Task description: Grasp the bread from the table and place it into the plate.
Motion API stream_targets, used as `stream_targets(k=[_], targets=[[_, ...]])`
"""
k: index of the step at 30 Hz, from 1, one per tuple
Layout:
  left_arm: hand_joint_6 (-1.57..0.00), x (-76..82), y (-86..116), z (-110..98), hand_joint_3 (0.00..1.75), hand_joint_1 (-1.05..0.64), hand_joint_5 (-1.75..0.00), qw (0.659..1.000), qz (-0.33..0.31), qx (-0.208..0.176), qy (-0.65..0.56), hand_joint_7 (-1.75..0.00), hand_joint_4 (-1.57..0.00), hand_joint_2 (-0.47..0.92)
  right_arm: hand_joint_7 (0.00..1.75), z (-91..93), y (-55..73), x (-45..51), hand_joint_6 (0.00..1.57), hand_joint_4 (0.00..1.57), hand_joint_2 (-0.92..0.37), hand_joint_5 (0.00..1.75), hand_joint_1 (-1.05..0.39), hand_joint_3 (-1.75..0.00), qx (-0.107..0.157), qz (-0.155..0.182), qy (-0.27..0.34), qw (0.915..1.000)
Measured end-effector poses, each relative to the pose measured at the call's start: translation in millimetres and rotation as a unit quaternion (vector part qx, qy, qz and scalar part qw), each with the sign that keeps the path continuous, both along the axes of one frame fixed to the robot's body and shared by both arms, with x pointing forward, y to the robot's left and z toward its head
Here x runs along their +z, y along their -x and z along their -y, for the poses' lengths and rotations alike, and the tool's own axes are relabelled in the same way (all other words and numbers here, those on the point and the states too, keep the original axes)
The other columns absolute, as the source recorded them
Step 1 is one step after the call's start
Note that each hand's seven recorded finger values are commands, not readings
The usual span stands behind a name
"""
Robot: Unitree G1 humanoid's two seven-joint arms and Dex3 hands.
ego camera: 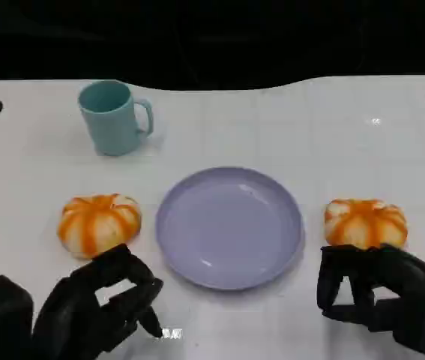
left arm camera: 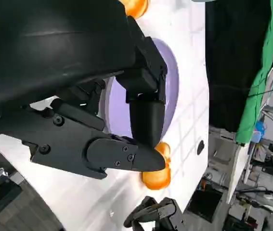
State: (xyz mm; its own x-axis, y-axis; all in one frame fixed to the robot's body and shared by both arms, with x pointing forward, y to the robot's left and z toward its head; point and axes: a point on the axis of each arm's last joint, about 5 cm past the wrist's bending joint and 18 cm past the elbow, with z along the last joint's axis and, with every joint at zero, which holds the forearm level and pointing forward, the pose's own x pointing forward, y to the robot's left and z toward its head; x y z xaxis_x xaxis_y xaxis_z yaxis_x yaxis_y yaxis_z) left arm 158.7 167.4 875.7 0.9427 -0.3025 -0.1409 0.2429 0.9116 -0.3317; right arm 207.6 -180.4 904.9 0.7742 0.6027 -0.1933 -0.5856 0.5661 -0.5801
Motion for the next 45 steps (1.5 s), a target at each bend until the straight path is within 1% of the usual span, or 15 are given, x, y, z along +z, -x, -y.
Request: stream_targets(k=[13, 40, 42, 44, 45], targets=[[-0.64, 0.0, -0.1, 0.0, 0.20, -0.58, -1.75, 1.000, 0.000, 0.000, 0.000, -1.57, -0.74, 0.92, 1.55, -0.1, 0.0, 0.0, 0.56, 0.64, -0.92, 1.75, -0.41, -0.29, 0.001, 0.000, 0.000, 1.0000], [-0.64, 0.0, -0.2, 0.0, 0.19, -0.58, -1.75, 1.000, 0.000, 0.000, 0.000, -1.58, -0.74, 0.92, 1.55, 0.0, 0.0, 0.1, 0.55, 0.64, -0.92, 1.75, -0.41, -0.29, 0.001, 0.001, 0.000, 1.0000], [-0.63, 0.0, -0.2, 0.0, 0.20, -0.57, -1.75, 1.000, 0.000, 0.000, 0.000, -1.58, -0.73, 0.92, 1.45, 0.1, 0.0, 0.1, 0.58, 0.64, -0.92, 1.75, -0.40, -0.28, 0.001, 0.001, 0.000, 1.0000], [-0.63, 0.0, -0.2, 0.0, 0.20, -0.57, -1.75, 1.000, 0.000, 0.000, 0.000, -1.59, -0.73, 0.92, 1.26, 0.2, 0.0, 0.2, 0.60, 0.62, -0.92, 1.71, -0.39, -0.27, 0.000, 0.002, -0.001, 1.0000], [-0.63, 0.1, -0.2, 0.0, 0.20, -0.57, -1.75, 1.000, 0.000, 0.000, 0.000, -1.59, -0.73, 0.92, 1.22, 0.4, 0.0, 0.5, 0.59, 0.61, -0.92, 1.70, -0.40, -0.28, 0.000, 0.004, -0.002, 1.0000]])
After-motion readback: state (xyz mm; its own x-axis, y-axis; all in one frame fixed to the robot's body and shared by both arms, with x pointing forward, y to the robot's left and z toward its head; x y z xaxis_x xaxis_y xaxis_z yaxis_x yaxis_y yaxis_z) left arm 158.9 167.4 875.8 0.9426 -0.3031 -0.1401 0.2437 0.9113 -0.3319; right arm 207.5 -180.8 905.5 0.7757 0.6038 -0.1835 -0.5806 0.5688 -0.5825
